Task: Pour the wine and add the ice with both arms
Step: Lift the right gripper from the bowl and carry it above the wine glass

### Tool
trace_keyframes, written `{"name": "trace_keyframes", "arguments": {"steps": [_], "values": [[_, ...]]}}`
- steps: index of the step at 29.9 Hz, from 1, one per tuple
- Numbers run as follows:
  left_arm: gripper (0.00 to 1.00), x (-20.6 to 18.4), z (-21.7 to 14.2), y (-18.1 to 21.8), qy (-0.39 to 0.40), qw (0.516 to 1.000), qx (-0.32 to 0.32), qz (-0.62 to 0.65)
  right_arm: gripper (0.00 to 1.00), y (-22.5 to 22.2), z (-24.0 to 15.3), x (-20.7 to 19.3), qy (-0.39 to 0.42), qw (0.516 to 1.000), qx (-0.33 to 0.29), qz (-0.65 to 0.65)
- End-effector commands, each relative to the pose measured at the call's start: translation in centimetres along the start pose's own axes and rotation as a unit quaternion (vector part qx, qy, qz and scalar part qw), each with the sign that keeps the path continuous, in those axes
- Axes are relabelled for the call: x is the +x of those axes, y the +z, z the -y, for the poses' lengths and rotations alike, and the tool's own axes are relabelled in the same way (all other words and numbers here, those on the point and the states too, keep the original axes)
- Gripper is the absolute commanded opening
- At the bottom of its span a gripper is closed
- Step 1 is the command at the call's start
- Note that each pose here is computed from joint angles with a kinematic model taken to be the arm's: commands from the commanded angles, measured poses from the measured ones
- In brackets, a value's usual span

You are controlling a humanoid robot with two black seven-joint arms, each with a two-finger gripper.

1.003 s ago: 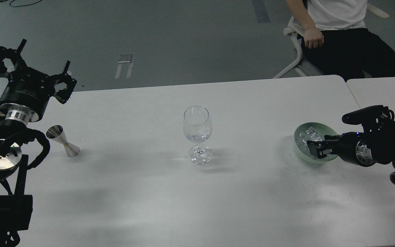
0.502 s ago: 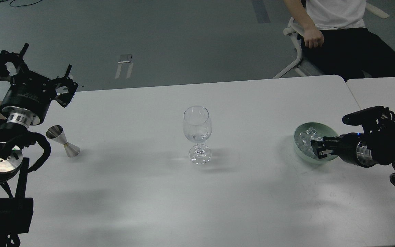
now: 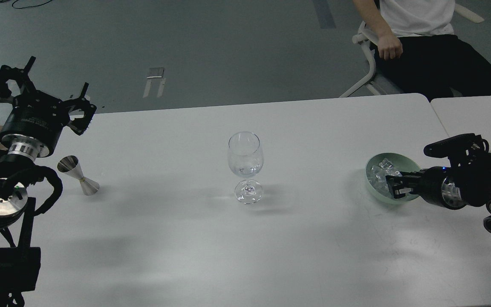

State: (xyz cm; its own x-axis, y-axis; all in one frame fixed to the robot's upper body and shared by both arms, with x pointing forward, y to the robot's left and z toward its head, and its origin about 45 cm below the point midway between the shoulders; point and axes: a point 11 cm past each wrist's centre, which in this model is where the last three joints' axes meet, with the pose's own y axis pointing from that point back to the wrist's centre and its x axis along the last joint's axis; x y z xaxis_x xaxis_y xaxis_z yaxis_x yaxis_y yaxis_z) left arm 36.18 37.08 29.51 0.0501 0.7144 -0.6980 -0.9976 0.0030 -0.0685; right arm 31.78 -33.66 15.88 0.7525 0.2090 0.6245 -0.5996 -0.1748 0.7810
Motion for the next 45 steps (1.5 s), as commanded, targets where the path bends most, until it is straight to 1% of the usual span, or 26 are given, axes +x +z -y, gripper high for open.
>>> {"name": "trace_keyframes", "arguments": {"steps": [1,4,14,19,20,26,29,32,34,36,42,45], "values": [[0.97,0.0,0.0,0.0,0.0,1.0,0.001,0.0,0.2,0.1,-0.1,0.0,0.0,1.0,-0.001,0.0],[0.97,0.0,0.0,0.0,0.0,1.0,0.0,0.001,0.18,0.1,-0.1,0.1,0.001,1.0,-0.001,-0.001],[0.97,0.1,0.0,0.1,0.001,1.0,0.001,0.001,0.18,-0.5,-1.2,1.8,0.023,1.0,0.009,-0.015],[0.97,0.0,0.1,0.1,-0.002,1.0,0.001,0.003,0.19,-0.5,-2.7,5.4,0.074,0.997,0.01,-0.013],[0.97,0.0,0.1,0.1,-0.002,1.0,0.001,0.003,0.19,-0.5,-2.7,5.4,0.074,0.997,0.01,-0.013],[0.97,-0.2,0.3,0.4,-0.005,1.0,-0.002,0.004,0.19,-0.8,-3.8,8.5,0.118,0.993,0.014,-0.012],[0.97,-0.2,0.3,0.4,-0.005,1.0,-0.002,0.006,0.18,-2.8,-4.2,9.6,0.137,0.99,0.04,-0.021],[0.97,-0.2,0.3,0.2,-0.005,1.0,0.001,0.006,0.18,-5.4,-4.2,10.1,0.148,0.986,0.074,-0.025],[0.97,-0.3,0.4,0.1,-0.004,1.0,0.001,0.006,0.18,-6.3,-4.1,10.2,0.151,0.985,0.085,-0.025],[0.97,-0.5,0.4,0.2,-0.006,1.0,0.001,0.006,0.19,-8.1,-4.3,10.8,0.163,0.981,0.104,-0.027],[0.97,-0.4,0.4,0.2,-0.005,1.0,0.001,0.007,0.18,-10.4,-4.8,12.0,0.183,0.973,0.133,-0.034],[0.97,-0.3,0.3,0.1,-0.003,1.0,0.002,0.006,0.18,-12.4,-5.4,12.5,0.196,0.967,0.16,-0.039]]}}
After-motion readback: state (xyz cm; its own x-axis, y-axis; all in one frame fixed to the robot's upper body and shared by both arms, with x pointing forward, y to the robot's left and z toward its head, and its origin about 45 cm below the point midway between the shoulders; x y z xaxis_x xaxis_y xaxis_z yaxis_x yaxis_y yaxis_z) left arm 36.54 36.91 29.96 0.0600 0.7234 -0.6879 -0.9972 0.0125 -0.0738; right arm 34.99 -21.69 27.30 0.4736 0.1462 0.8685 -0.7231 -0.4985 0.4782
